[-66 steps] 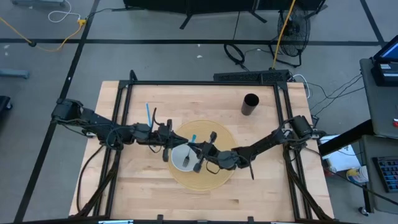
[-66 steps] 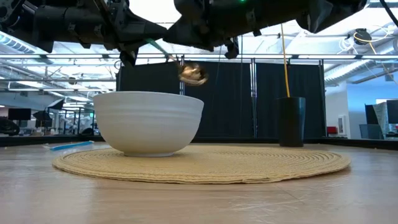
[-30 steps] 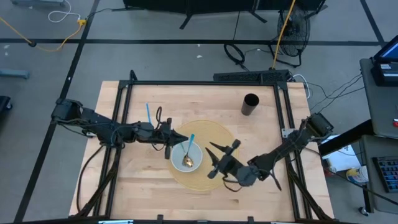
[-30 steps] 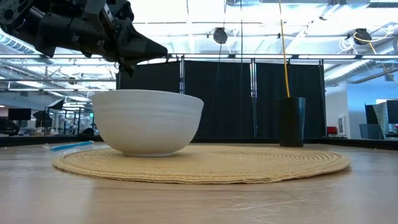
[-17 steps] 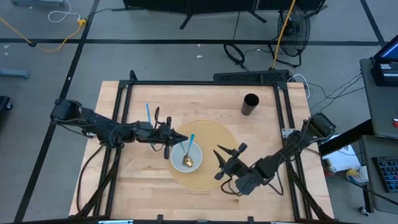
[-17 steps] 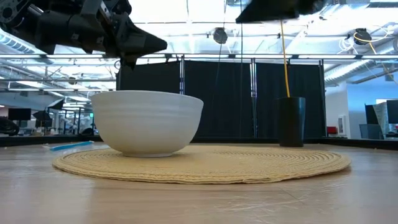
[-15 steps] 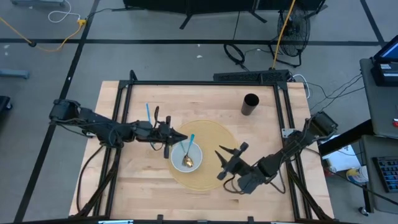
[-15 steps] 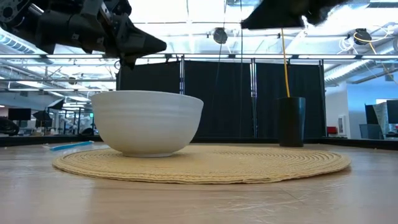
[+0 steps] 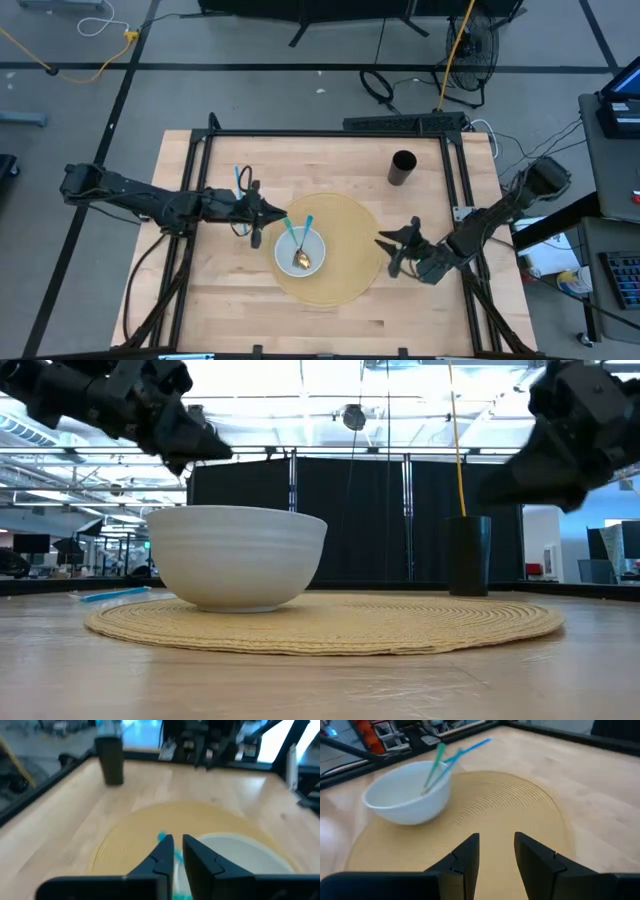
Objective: Pick & Place Utensil
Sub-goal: Put the black cup on the brown mat to the right of the white bowl
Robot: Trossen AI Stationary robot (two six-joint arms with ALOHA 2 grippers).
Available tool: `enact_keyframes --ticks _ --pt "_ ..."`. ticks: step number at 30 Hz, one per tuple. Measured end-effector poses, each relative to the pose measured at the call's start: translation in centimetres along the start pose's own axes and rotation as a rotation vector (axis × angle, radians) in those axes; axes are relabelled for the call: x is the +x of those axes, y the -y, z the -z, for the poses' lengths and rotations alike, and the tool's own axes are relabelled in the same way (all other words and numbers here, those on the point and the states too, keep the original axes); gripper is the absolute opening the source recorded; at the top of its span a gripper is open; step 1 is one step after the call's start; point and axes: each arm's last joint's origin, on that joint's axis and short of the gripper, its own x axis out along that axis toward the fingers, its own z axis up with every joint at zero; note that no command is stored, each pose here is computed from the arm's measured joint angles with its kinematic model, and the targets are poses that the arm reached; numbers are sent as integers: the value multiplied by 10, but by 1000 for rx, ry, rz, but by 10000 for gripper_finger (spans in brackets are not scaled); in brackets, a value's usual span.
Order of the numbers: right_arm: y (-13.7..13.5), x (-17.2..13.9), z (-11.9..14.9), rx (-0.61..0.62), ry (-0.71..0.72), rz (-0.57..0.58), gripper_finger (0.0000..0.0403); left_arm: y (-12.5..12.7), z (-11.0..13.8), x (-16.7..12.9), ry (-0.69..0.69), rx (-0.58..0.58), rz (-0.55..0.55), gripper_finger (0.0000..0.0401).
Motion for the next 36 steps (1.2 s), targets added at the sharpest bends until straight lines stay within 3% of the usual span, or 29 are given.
enact_keyframes --ticks 11,21,30,36 --pt "37 -14 -16 0 -90 59 115 -5 8 -22 -132 -25 -54 105" --pt "63 -25 -59 -11 45 85 115 -7 11 -28 -171 -41 -106 108" --pt "90 -39 -98 -8 223 231 115 -2 12 -28 -179 -44 -80 108" --pt "97 -54 -141 -33 237 297 122 0 11 -29 -168 -48 -68 108"
